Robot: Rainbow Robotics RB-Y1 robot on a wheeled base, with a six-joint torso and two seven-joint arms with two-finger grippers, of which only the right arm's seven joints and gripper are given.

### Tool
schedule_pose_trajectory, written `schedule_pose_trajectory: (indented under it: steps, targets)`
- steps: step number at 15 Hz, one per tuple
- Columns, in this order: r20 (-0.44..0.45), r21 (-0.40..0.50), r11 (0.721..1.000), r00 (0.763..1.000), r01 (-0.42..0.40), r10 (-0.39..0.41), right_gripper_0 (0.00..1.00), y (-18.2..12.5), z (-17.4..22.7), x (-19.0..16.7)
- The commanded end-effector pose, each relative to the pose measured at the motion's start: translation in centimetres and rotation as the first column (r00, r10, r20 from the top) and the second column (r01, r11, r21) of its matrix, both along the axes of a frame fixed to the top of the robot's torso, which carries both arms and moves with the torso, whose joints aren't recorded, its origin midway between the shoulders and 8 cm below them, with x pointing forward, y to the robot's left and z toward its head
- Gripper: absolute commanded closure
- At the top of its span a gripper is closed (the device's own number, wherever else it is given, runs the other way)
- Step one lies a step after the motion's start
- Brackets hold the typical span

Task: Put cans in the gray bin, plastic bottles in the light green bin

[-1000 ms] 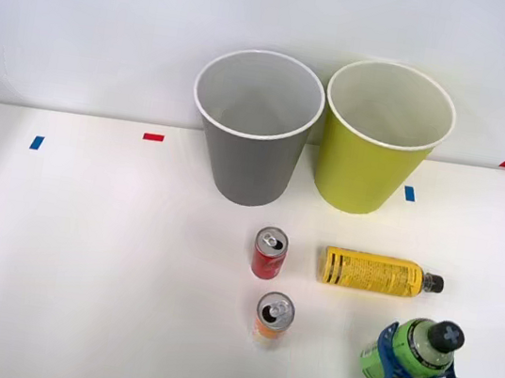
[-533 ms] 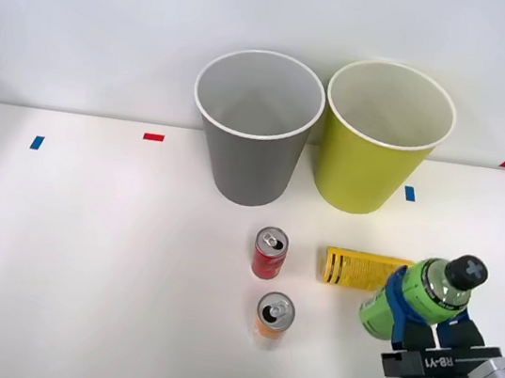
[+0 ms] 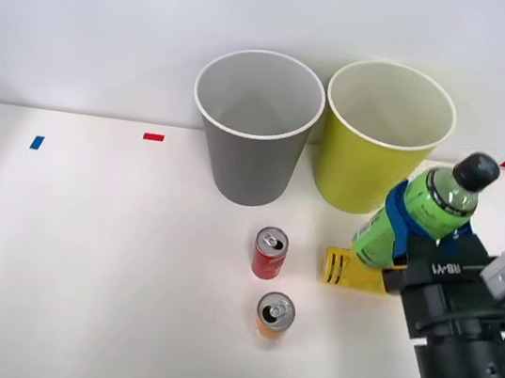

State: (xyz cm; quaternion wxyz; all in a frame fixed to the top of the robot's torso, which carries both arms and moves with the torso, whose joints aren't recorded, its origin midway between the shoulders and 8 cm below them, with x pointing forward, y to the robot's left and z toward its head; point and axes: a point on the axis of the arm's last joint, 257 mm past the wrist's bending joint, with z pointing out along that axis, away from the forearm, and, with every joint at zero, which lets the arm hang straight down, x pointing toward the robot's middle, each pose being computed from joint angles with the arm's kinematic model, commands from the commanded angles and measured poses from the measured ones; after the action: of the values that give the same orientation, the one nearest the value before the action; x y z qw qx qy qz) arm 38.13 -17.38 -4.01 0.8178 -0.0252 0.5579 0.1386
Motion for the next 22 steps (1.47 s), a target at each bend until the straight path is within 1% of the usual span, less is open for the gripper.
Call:
schedule_pose_trajectory:
  steps: [1,5,7,9,11,12,14,16,18,20,22]
  targets:
    - [0.043,0.038,0.999,0.999,0.008,-0.009,1.0,-0.4,5.1,2.1]
    - [0.03,0.054,0.999,1.0,0.008,-0.01,1.0,-0.6,8.5,5.4]
    - [0.003,0.036,0.999,1.0,0.01,-0.01,1.0,-0.8,9.3,6.6]
    - [-0.031,0.037,0.999,1.0,0.0,0.001,1.0,-1.2,10.5,8.2]
    - [-0.025,0.051,0.999,1.0,0.003,-0.002,1.0,-1.4,11.0,10.5]
    - [0.003,0.067,0.998,1.0,0.01,-0.01,1.0,-1.8,11.6,12.2]
    - [0.017,0.078,0.997,1.0,0.016,-0.017,1.0,-1.9,12.3,14.7]
    - [0.009,0.06,0.998,0.999,0.031,-0.031,1.0,-2.3,12.7,17.2]
    - [-0.008,0.02,0.999,0.999,0.044,-0.044,1.0,-2.4,12.4,19.2]
    - [-0.027,-0.021,0.998,0.998,0.054,-0.055,1.0,-2.4,11.6,20.2]
    - [-0.039,-0.039,0.998,0.998,0.051,-0.053,1.0,-1.8,11.2,21.0]
